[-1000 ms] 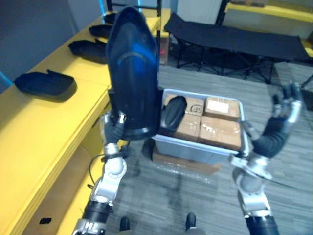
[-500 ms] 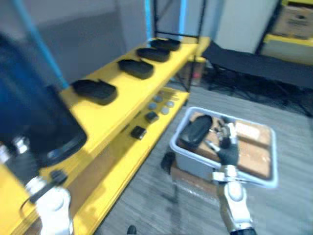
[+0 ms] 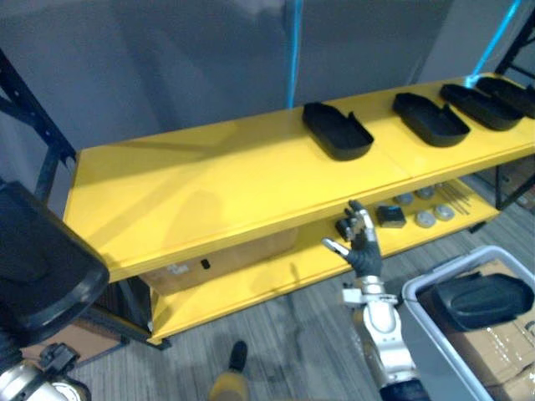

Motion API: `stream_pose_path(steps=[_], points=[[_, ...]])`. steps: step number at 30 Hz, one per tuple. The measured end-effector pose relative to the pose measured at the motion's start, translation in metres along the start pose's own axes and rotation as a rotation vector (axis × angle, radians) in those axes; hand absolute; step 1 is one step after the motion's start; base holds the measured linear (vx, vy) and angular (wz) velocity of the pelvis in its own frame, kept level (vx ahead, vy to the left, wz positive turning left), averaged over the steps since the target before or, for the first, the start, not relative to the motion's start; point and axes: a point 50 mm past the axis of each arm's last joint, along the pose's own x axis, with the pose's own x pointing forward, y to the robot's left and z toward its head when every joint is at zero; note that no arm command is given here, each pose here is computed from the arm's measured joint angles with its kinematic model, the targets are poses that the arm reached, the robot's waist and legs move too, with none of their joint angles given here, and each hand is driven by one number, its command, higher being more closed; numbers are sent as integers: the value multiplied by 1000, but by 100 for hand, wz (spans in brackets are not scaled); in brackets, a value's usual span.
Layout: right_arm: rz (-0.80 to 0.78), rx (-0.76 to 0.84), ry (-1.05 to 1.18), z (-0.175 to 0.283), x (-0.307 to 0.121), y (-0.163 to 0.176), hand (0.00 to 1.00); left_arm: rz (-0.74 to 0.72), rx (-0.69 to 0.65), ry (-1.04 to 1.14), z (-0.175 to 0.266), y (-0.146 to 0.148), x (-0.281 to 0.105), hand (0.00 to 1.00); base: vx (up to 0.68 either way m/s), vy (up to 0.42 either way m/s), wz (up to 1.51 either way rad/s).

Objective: Walk over and take plastic housings, then place them on the shelf

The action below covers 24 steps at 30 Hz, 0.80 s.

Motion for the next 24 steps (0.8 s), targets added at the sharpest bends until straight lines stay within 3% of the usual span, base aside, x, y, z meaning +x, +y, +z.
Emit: stream_pose_path(steps=[6, 13, 24], points=[[-114, -46, 36, -5, -16, -31, 0, -194, -114, -54, 9, -37, 6, 100, 6, -2, 29], [-44, -110, 42, -7, -33, -37, 0, -284, -158, -78, 13, -52, -2, 100, -104, -16, -15], [-110, -119, -139, 20, -7, -25, 0, -525, -163, -321, 46, -75, 24, 100, 92, 139, -1]])
